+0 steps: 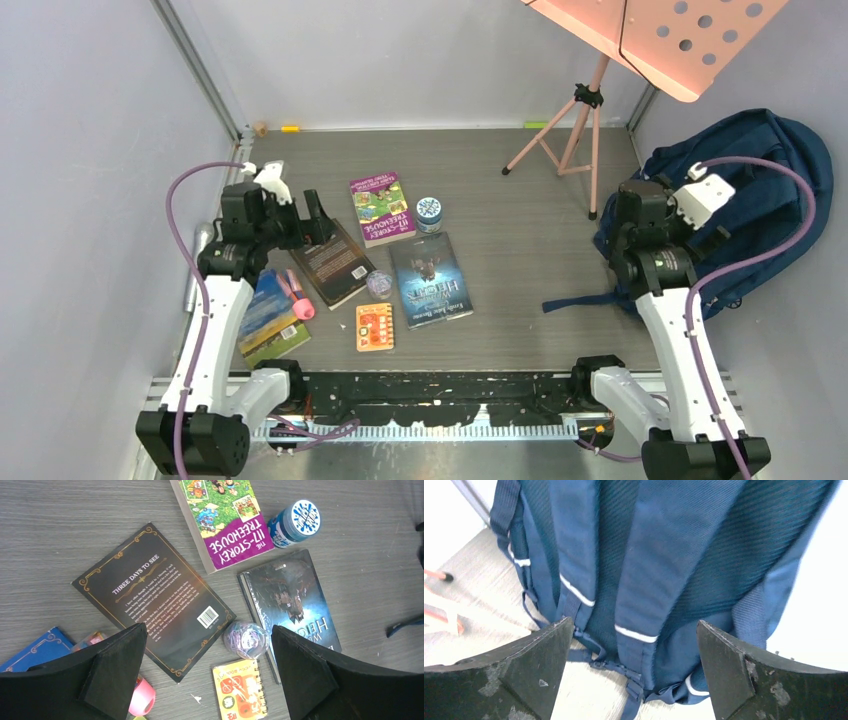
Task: Pack the student bag
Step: Adjust the student bag at the center of the board.
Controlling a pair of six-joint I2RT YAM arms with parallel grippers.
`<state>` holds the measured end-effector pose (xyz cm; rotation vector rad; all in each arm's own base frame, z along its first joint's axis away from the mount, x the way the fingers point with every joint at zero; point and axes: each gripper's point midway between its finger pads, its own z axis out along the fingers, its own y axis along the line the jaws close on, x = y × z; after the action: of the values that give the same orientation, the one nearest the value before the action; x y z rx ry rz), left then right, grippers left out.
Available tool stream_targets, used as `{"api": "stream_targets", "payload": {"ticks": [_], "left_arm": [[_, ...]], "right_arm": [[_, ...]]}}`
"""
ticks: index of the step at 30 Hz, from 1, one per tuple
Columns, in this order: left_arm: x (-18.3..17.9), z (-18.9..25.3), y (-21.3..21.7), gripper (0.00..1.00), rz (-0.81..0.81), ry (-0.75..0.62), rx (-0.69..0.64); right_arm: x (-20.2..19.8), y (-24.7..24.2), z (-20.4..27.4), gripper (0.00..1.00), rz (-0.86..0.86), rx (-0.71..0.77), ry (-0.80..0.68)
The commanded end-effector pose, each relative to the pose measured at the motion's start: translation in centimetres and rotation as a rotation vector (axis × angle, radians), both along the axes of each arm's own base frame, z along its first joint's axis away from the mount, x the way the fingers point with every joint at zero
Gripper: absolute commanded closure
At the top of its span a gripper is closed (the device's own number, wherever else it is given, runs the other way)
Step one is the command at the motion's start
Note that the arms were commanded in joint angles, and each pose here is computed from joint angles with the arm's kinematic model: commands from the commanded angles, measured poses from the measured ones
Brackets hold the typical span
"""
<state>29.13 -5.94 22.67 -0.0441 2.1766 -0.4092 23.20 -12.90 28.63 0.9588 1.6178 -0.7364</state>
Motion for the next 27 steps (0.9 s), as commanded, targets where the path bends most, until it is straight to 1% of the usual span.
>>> {"api": "stream_targets", "payload": {"ticks": [1,3,6,8,11,16,23,27], "left_arm": [[0.0,0.8,-1.2,0.02,-0.066,-0.044,-0.017],[-0.1,0.7,-1.4,0.02,-0.073,-0.045,-0.018],[-0.1,0.5,-1.7,0.02,-0.087,-0.044,-0.020],[-0.1,0.3,-1.8,0.02,-0.091,-0.043,-0.019],[-0.2,0.1,-2.0,0.02,-0.103,-0.042,-0.018],[-0.2,-0.5,-2.2,0.02,-0.115,-0.031,-0.008],[-0.1,-1.1,-2.2,0.02,-0.116,-0.013,0.002],[-0.2,-1.2,-2.2,0.02,-0.119,-0.009,0.006]], "right_arm": [[-3.6,-1.9,5.4,0.00,-0.154,-0.078,-0.091],[-4.1,-2.4,6.2,0.00,-0.173,-0.100,-0.073],[-4.0,-3.7,6.9,0.00,-0.202,-0.096,-0.039],[-4.1,-5.0,7.5,0.00,-0.236,-0.084,-0.039],[-3.2,-6.5,7.5,0.00,-0.233,-0.039,-0.072],[-1.6,-7.9,7.9,0.00,-0.203,0.017,-0.117],[1.5,-9.2,7.2,0.00,-0.107,0.078,-0.163],[3.2,-9.0,7.5,0.00,-0.029,0.103,-0.220]]}}
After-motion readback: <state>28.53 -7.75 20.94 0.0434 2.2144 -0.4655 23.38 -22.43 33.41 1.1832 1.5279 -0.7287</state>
